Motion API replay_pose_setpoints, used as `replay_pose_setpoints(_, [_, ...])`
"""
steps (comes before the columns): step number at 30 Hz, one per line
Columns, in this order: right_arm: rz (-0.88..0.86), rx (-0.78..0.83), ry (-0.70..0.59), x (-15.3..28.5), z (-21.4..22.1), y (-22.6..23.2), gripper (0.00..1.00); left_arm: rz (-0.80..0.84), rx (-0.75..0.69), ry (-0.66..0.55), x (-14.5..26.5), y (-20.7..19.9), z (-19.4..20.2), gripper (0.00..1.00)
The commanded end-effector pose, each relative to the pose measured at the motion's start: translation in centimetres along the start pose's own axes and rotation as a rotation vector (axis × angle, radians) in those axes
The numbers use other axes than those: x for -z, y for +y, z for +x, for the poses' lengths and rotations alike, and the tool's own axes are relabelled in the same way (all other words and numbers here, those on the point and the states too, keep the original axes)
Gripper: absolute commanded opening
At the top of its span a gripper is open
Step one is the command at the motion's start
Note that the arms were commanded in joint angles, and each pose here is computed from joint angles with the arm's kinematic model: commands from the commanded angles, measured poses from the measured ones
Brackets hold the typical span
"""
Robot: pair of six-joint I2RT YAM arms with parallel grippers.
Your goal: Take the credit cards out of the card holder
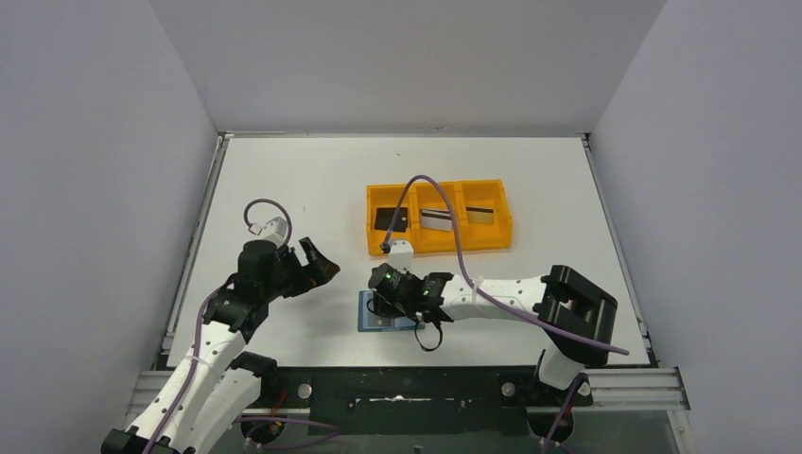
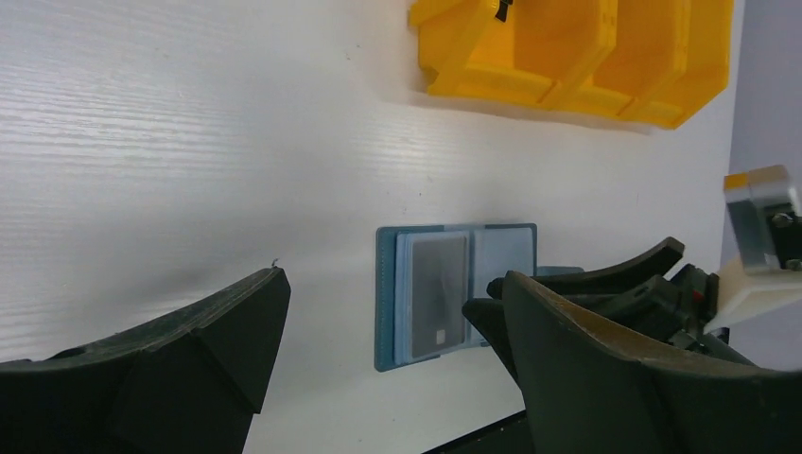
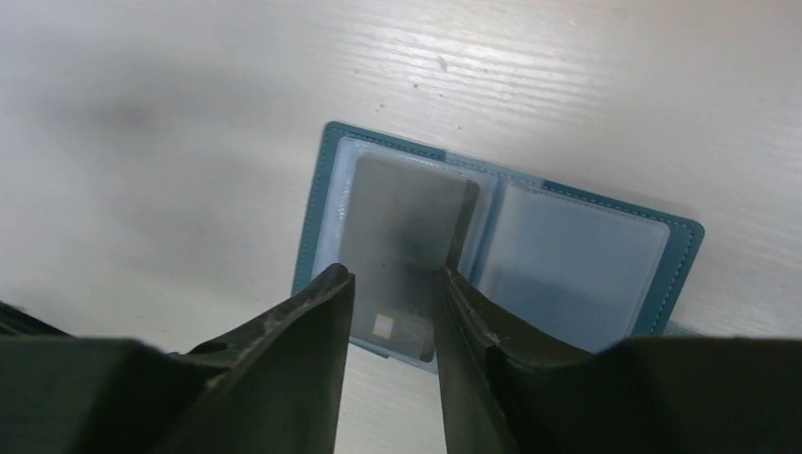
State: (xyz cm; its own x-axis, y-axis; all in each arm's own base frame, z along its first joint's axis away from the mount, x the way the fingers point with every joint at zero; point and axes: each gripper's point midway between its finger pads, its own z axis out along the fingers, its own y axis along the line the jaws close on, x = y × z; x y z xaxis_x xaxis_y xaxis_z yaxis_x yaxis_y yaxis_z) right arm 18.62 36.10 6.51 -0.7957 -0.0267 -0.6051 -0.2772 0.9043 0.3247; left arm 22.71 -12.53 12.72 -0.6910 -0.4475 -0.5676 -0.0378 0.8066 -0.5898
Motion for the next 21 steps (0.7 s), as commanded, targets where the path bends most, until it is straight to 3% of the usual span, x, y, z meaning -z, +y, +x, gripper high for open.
replay_pose_setpoints(1, [0.116, -0.021, 0.001, -0.5, -0.2, -0.9, 0.4, 0.051, 0.016, -0.083, 0.9, -2.0, -2.5, 0.84])
replay_pose_setpoints(18, [0.255, 0.11, 0.084, -2.9, 2.0, -1.1, 0.44, -0.083, 0.059, -0.25, 3.3, 0.3, -4.9, 0.85])
replay_pose_setpoints(21, [0.288, 0.121, 0.098, -3.1, 2.3, -1.6, 0.39, -0.085, 0.066, -0.257, 3.3, 0.4, -4.9, 0.85])
